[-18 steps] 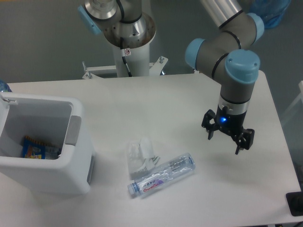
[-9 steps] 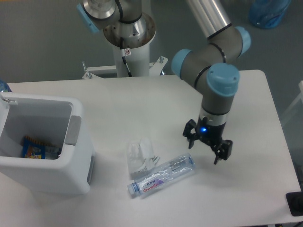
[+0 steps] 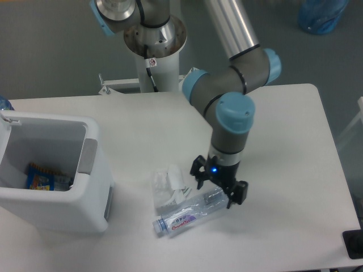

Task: Place the trash in the trash can
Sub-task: 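Move the open gripper over the crumpled clear plastic bag, then lower the gripper onto the plastic bag and close on it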

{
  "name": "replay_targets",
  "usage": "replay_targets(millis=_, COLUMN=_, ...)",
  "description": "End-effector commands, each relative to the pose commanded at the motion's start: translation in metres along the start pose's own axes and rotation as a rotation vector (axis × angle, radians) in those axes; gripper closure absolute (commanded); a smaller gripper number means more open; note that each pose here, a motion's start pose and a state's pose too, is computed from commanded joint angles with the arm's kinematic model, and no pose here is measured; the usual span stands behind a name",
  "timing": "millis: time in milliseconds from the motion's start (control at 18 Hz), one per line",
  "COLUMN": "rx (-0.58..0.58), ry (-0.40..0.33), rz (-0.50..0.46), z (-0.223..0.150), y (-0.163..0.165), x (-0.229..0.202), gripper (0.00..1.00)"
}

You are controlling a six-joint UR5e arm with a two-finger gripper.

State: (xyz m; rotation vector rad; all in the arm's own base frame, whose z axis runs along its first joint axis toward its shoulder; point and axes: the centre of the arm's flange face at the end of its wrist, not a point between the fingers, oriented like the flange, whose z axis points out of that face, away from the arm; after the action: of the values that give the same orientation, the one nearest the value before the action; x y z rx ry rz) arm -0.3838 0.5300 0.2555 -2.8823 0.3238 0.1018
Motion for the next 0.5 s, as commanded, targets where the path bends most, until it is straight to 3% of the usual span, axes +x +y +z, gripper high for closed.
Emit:
replay_targets(millis=278, rx=-0.028, ry=0.032, rz=-0.009, z=0.0, y=-0.008, x=0.055, gripper=0.0)
replay_targets(millis=500, rx=-0.053, ry=0.048, rz=-0.022, z=0.003, y=0.001, x=0.071, gripper=0.0)
